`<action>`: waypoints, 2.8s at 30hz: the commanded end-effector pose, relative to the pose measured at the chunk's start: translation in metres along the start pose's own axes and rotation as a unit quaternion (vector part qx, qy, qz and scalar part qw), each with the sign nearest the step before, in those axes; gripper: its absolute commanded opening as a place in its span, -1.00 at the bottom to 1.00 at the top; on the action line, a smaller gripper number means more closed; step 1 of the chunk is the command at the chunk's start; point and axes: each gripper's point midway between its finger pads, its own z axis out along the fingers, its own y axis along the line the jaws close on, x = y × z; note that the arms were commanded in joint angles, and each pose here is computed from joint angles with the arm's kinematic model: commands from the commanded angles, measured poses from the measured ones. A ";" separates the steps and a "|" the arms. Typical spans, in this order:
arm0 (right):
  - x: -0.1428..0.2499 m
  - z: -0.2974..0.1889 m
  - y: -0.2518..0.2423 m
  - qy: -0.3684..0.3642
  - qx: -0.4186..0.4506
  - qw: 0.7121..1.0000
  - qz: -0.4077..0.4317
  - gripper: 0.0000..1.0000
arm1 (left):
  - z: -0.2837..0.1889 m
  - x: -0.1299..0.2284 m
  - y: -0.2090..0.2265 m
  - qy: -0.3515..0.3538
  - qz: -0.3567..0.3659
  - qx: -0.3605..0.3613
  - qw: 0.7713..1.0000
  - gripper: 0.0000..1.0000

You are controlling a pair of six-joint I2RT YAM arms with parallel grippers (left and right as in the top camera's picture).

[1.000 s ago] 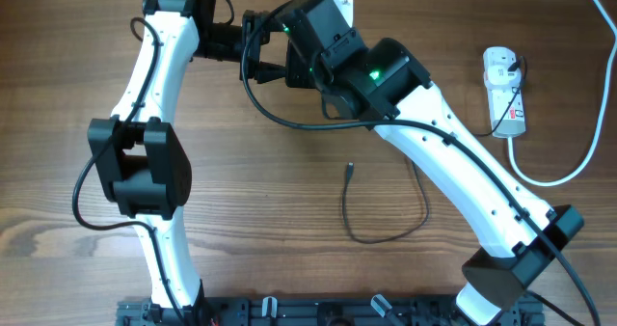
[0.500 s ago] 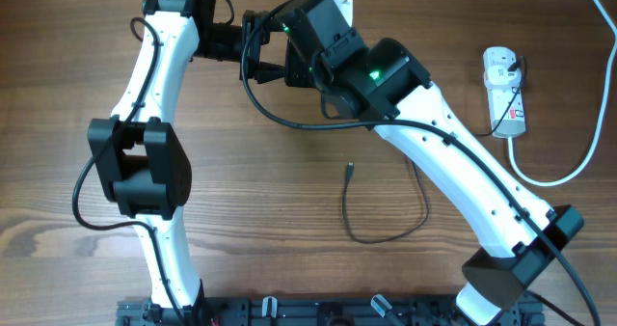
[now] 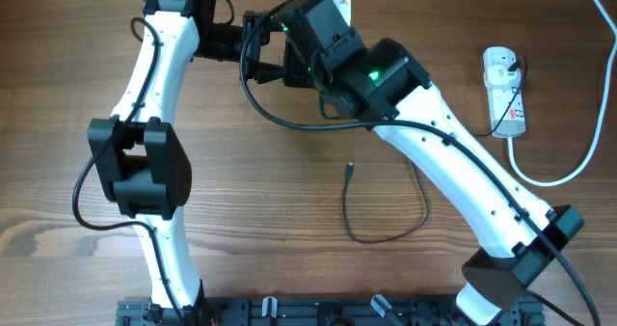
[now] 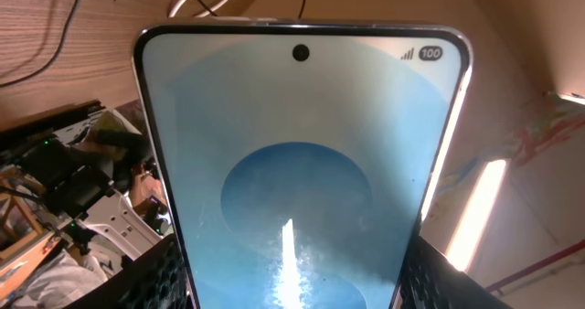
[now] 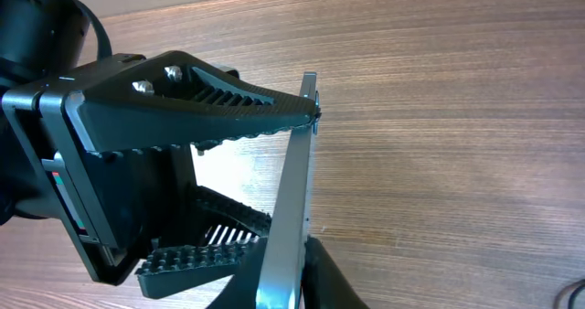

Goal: Plug charger to phone and switch on socket

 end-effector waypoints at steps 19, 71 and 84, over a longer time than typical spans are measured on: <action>-0.011 0.000 -0.032 0.037 -0.002 0.962 0.269 -0.92 | -0.006 0.017 -0.012 0.009 0.013 0.017 1.000 1.00; -0.005 0.006 -0.051 0.036 0.046 0.770 0.636 -0.92 | 0.023 0.001 0.005 -0.040 -0.093 -0.049 0.994 0.37; 0.003 0.011 -0.041 0.066 0.044 0.742 0.665 -0.92 | 0.026 0.013 -0.003 -0.005 -0.096 -0.031 0.995 -0.14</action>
